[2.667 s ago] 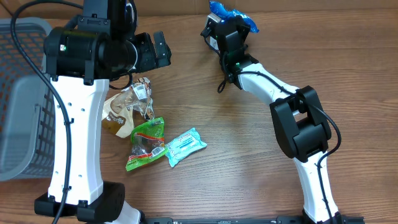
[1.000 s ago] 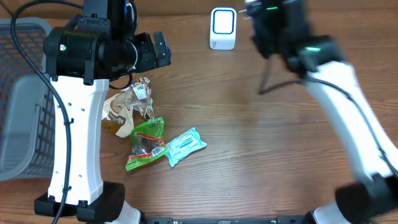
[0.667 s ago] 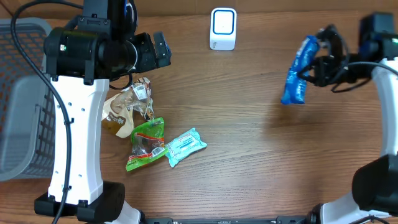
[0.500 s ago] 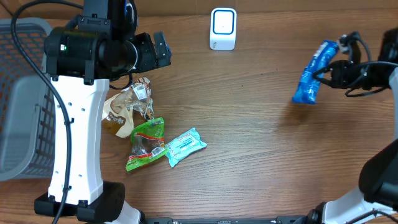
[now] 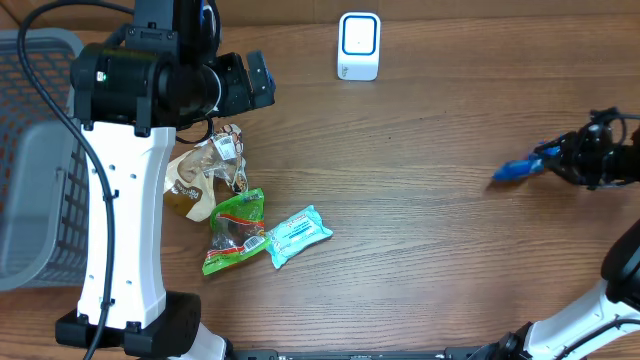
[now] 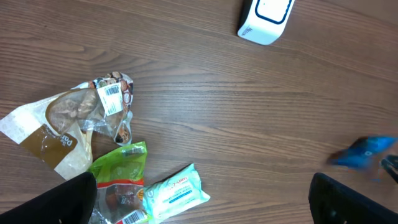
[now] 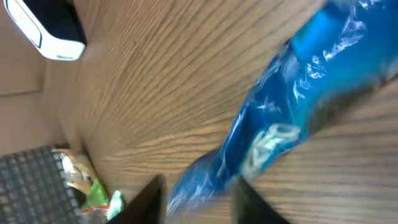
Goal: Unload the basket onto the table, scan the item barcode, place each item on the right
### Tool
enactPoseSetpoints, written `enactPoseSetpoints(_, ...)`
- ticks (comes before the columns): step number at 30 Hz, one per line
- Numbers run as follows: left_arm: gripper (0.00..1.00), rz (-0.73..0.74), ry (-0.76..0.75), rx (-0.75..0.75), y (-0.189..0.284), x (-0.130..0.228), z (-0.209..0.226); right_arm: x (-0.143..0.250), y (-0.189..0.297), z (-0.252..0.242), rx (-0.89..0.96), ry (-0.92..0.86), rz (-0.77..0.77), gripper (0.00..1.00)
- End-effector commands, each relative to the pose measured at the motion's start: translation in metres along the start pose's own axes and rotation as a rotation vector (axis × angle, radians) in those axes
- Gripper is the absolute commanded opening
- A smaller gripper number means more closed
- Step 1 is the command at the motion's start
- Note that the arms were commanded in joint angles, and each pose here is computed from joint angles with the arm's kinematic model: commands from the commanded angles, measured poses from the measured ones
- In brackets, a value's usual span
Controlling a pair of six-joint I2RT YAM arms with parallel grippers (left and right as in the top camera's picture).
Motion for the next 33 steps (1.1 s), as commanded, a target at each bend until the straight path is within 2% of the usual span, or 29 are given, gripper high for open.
enactPoseSetpoints(1,1.0,-0.006,0.0,-0.003,0.0,-0.001,-0.001,-0.01,0.015,0.022,-0.025,0.016,-0.019,0.52)
enactPoseSetpoints(3,0.99,-0.006,0.0,-0.003,0.0,-0.001,-0.001,-0.015,0.025,0.04,-0.019,0.056,-0.012,0.58)
enactPoseSetpoints(6,1.0,-0.006,0.0,-0.003,0.0,-0.001,-0.001,-0.014,0.032,0.074,-0.025,0.155,0.017,0.59)
enactPoseSetpoints(7,1.0,-0.006,0.0,-0.003,0.0,-0.001,-0.001,-0.003,0.019,0.112,-0.037,0.275,0.076,0.58)
enactPoseSetpoints(11,1.0,-0.006,0.0,-0.003,0.0,-0.001,-0.001,0.024,-0.026,0.157,-0.051,0.413,0.199,0.57)
enactPoseSetpoints(16,1.0,-0.006,0.0,-0.003,0.0,-0.001,-0.001,0.08,-0.096,0.203,-0.047,0.616,0.368,0.63)
enactPoseSetpoints(21,1.0,-0.006,0.0,-0.003,0.0,-0.001,-0.001,0.147,-0.166,0.224,-0.075,0.762,0.525,0.66)
enactPoseSetpoints(25,1.0,-0.006,0.0,-0.003,0.0,-0.001,-0.001,0.194,-0.209,0.224,-0.091,0.805,0.667,0.69)
enactPoseSetpoints(29,1.0,-0.006,0.0,-0.003,0.0,-0.001,-0.001,0.229,-0.238,0.221,-0.049,0.763,0.765,0.71)
enactPoseSetpoints(33,1.0,-0.006,0.0,-0.003,0.0,-0.001,-0.001,0.235,-0.247,0.211,0.091,0.635,0.765,0.71)
Point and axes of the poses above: each gripper's point midway between its finger pads, its own y axis back along the fingers, its own z axis along the line the jaws close on, x = y × z, the point moved 8 cm from there along y, back along the fingers
